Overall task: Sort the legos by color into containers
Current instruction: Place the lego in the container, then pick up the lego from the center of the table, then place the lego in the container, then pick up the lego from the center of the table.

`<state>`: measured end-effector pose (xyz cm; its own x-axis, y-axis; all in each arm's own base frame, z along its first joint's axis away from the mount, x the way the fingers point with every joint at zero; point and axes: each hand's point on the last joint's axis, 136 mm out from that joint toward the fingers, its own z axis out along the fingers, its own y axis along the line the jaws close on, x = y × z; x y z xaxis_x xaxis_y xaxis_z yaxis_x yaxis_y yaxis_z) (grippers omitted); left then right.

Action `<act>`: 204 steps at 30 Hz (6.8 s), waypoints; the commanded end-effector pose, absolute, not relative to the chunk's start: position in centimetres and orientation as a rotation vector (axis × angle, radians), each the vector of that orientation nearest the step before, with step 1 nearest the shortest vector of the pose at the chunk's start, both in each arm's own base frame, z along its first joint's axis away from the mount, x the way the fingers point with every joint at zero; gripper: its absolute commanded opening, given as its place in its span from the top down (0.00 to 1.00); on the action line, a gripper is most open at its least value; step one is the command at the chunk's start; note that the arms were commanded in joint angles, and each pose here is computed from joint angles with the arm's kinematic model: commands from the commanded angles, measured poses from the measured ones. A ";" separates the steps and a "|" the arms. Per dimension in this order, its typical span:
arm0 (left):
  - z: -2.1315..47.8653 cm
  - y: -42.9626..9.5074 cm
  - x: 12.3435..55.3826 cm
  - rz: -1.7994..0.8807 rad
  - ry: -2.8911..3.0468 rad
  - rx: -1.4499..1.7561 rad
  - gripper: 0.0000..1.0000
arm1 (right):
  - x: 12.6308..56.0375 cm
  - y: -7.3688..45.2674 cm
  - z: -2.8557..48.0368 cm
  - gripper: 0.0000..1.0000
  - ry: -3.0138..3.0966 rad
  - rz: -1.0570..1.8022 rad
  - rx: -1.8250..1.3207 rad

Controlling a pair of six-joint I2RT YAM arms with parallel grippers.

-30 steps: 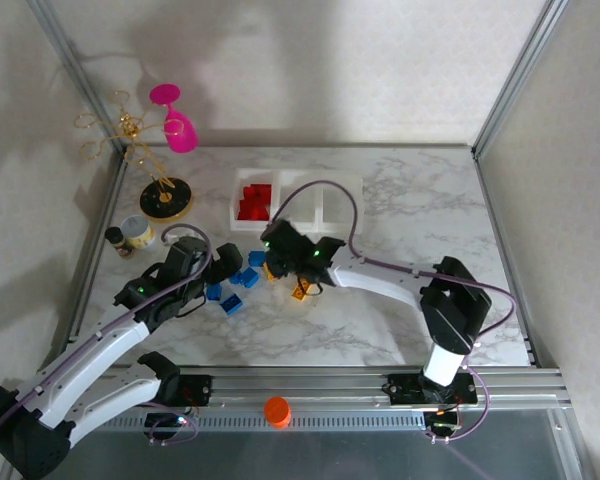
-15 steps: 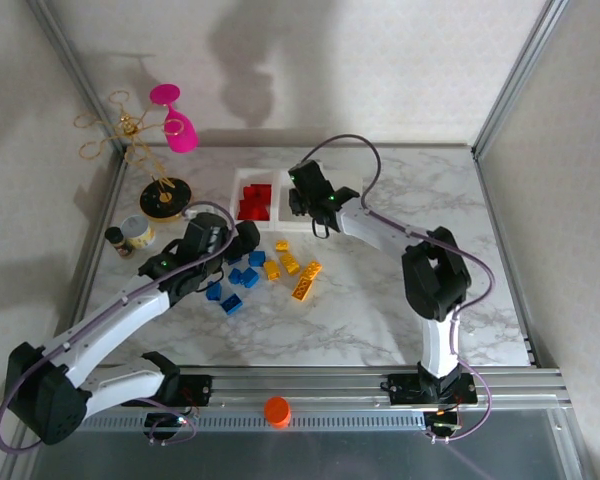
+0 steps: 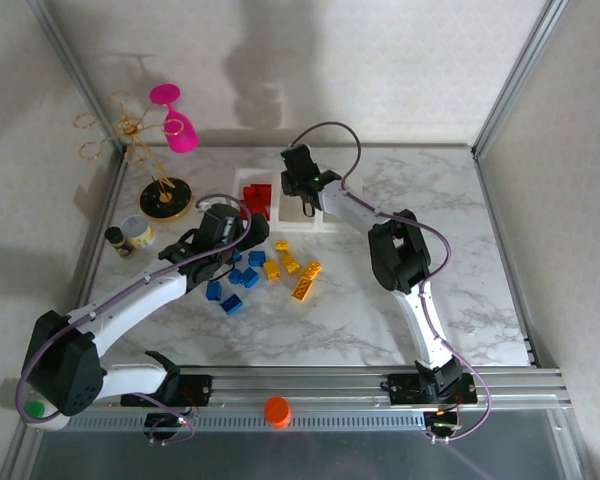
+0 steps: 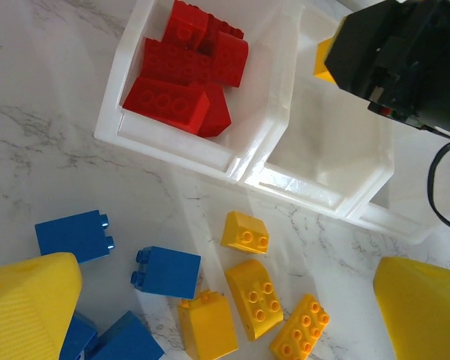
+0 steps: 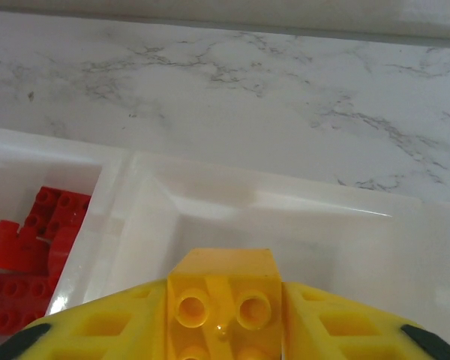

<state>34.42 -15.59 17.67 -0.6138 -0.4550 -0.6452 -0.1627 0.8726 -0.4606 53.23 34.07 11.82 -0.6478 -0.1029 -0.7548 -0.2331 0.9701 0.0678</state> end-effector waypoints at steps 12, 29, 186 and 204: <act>20.4 -15.3 33.0 -0.540 2.169 -0.442 0.00 | 47.7 34.7 19.8 0.46 2.197 0.333 -0.290; 18.0 -14.5 25.1 -0.623 2.294 -0.373 0.00 | 28.2 29.6 9.2 0.26 2.512 0.256 -0.068; 16.9 -13.8 24.9 -0.630 2.253 -0.481 0.00 | 28.2 27.2 2.8 0.65 2.587 0.012 -0.106; 19.4 -14.8 26.5 -0.645 2.212 -0.451 0.00 | 33.3 29.3 11.8 0.67 2.398 0.193 -0.126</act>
